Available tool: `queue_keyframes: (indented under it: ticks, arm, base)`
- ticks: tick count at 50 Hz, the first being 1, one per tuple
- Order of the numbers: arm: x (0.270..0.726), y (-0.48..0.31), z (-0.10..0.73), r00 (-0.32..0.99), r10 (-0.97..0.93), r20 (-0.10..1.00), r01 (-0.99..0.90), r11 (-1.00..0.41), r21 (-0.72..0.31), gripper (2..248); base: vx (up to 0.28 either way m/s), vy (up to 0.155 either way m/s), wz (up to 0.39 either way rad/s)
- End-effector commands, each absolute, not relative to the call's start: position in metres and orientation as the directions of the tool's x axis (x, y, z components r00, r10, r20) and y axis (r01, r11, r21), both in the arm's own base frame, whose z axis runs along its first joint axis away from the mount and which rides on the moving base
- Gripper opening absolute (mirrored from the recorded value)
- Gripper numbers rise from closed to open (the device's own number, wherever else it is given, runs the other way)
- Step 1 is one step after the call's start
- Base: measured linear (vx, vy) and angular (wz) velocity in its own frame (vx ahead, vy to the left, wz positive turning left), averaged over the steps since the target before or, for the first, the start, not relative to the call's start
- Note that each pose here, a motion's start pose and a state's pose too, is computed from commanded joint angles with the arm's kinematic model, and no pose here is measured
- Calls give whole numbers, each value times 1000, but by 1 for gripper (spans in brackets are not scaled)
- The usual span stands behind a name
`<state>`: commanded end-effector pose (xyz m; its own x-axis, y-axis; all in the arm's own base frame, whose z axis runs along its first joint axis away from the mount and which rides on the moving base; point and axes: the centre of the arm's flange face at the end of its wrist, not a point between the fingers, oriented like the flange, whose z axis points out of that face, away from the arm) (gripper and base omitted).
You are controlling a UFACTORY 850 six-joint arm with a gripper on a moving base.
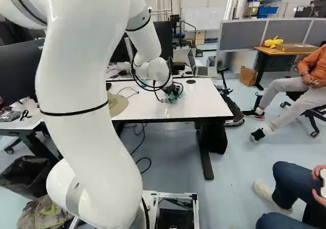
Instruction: Clean the table with the green towel
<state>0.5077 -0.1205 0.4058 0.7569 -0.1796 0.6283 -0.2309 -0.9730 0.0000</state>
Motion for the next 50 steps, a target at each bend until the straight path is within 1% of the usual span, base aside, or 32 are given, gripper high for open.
queue_keyframes:
  ticks: [14,31,50]
  arm:
    - [498,-143,406,749,-215,627,-275,-961,0,51]
    - [496,-172,406,734,-254,629,-327,-945,0,51]
    - [511,-201,404,716,-282,639,-366,-931,0,51]
  base:
    - [0,0,0]
    - [0,0,0]
    - [0,0,0]
